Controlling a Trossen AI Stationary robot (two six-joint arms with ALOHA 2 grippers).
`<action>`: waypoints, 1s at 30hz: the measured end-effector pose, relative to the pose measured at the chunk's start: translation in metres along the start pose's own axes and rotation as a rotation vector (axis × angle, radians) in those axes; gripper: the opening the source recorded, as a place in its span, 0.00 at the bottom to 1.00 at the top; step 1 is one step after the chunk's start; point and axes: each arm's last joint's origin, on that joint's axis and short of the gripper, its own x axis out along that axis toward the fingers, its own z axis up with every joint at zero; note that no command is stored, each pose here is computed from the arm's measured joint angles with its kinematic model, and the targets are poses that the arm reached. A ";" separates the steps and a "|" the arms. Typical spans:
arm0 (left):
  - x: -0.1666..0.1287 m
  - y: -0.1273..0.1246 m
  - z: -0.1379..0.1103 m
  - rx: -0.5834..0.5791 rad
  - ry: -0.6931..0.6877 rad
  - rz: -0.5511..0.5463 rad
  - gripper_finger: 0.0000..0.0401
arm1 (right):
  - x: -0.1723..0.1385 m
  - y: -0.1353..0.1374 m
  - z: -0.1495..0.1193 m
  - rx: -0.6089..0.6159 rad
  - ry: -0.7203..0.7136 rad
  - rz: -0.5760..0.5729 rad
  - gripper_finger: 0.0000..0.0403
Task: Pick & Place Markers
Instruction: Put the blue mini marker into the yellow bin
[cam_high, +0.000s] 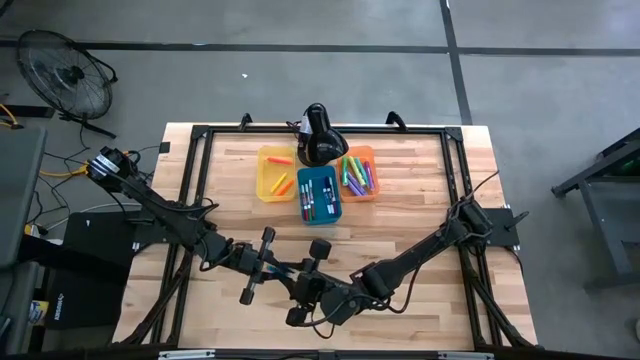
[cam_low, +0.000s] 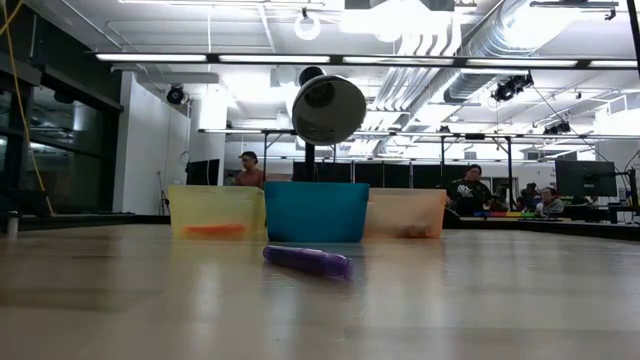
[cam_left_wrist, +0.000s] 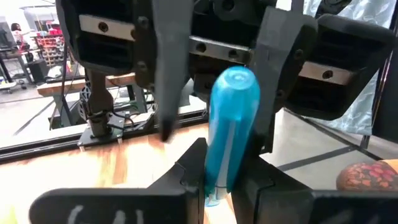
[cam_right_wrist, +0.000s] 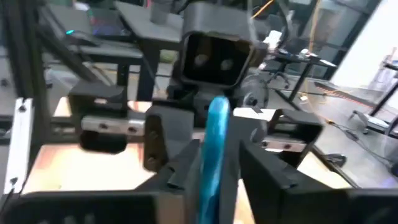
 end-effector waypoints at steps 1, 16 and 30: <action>0.000 0.000 0.000 0.000 0.000 0.000 0.10 | 0.000 0.000 0.001 -0.002 -0.004 -0.015 0.28; -0.007 0.013 -0.003 0.039 0.114 0.173 0.10 | -0.038 0.007 0.012 -0.106 0.014 -0.597 0.48; -0.020 0.091 -0.026 -0.041 0.437 0.314 0.10 | -0.058 0.022 -0.008 -0.112 0.000 -0.548 0.48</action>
